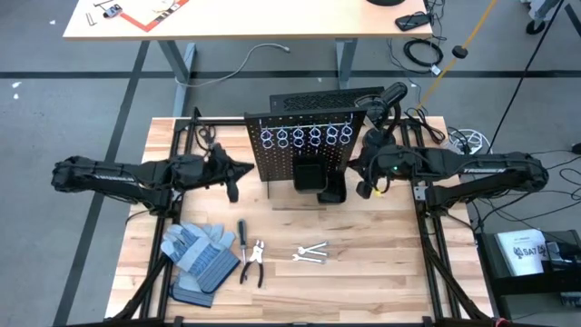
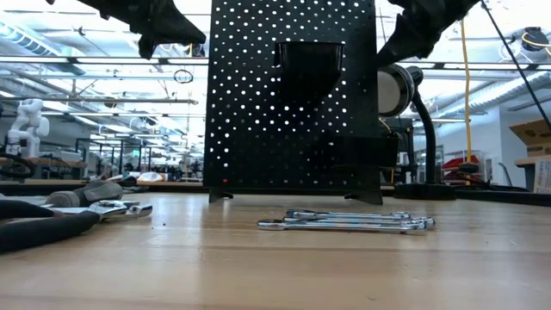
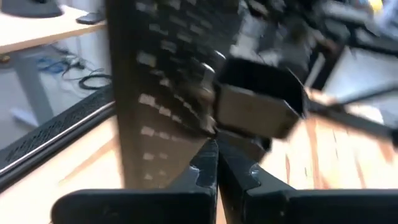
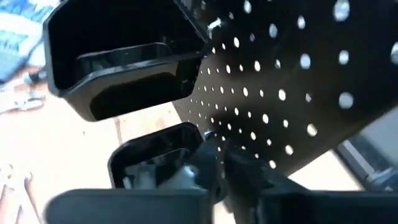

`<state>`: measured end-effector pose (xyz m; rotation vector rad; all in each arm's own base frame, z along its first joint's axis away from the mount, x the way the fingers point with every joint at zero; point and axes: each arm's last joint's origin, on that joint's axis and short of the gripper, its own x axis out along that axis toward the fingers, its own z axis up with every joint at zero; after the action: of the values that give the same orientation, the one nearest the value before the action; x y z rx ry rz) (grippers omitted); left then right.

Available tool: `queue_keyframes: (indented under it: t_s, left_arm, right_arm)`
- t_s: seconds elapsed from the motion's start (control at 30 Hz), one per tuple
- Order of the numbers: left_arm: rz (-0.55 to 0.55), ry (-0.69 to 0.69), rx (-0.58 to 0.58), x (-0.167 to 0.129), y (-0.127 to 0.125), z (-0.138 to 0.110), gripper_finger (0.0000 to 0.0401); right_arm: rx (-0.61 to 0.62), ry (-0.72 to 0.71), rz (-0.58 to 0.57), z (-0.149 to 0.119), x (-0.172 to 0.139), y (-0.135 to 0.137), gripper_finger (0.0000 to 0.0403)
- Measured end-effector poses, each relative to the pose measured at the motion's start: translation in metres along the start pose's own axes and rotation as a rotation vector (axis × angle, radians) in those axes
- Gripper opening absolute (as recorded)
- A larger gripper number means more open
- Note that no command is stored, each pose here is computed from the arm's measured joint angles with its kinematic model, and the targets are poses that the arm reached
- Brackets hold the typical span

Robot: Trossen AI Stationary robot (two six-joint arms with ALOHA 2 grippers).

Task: Hang tools onto peg board
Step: Remove the black utility knife blades from the bottom black bin of the black pegboard

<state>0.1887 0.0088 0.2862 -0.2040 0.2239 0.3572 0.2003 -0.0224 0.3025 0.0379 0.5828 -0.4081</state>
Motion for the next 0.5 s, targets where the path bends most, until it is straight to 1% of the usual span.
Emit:
queue_keyframes:
  t_s: [0.17, 0.27, 0.3, 0.37, 0.4, 0.43, 0.5]
  left_arm:
    - [-0.066, 0.073, 0.177, 0.013, -0.025, -0.017, 0.0004]
    - [-0.096, 0.129, 0.292, 0.027, -0.045, -0.036, 0.0003]
    - [-0.09, 0.144, 0.293, 0.033, -0.051, -0.043, 0.0003]
    - [-0.077, 0.152, 0.225, 0.044, -0.062, -0.054, 0.0003]
    - [-0.088, 0.151, 0.206, 0.048, -0.068, -0.059, 0.0003]
    - [-0.099, 0.154, 0.213, 0.051, -0.074, -0.065, 0.0002]
    - [-0.088, 0.143, 0.237, 0.053, -0.086, -0.075, 0.0002]
  right_arm:
    - [-0.149, -0.017, -0.015, 0.001, -0.002, 0.005, 0.0002]
    - [-0.215, 0.001, 0.008, -0.002, 0.002, 0.015, 0.0001]
    - [-0.204, 0.011, 0.024, -0.003, 0.005, 0.019, 0.0001]
    - [-0.183, 0.041, 0.074, -0.006, 0.01, 0.03, 0.0001]
    - [-0.208, 0.063, 0.113, -0.009, 0.013, 0.038, 0.0001]
    - [-0.249, 0.087, 0.15, -0.013, 0.015, 0.046, 0.0001]
    - [-0.36, 0.127, 0.203, -0.021, 0.018, 0.064, 0.0]
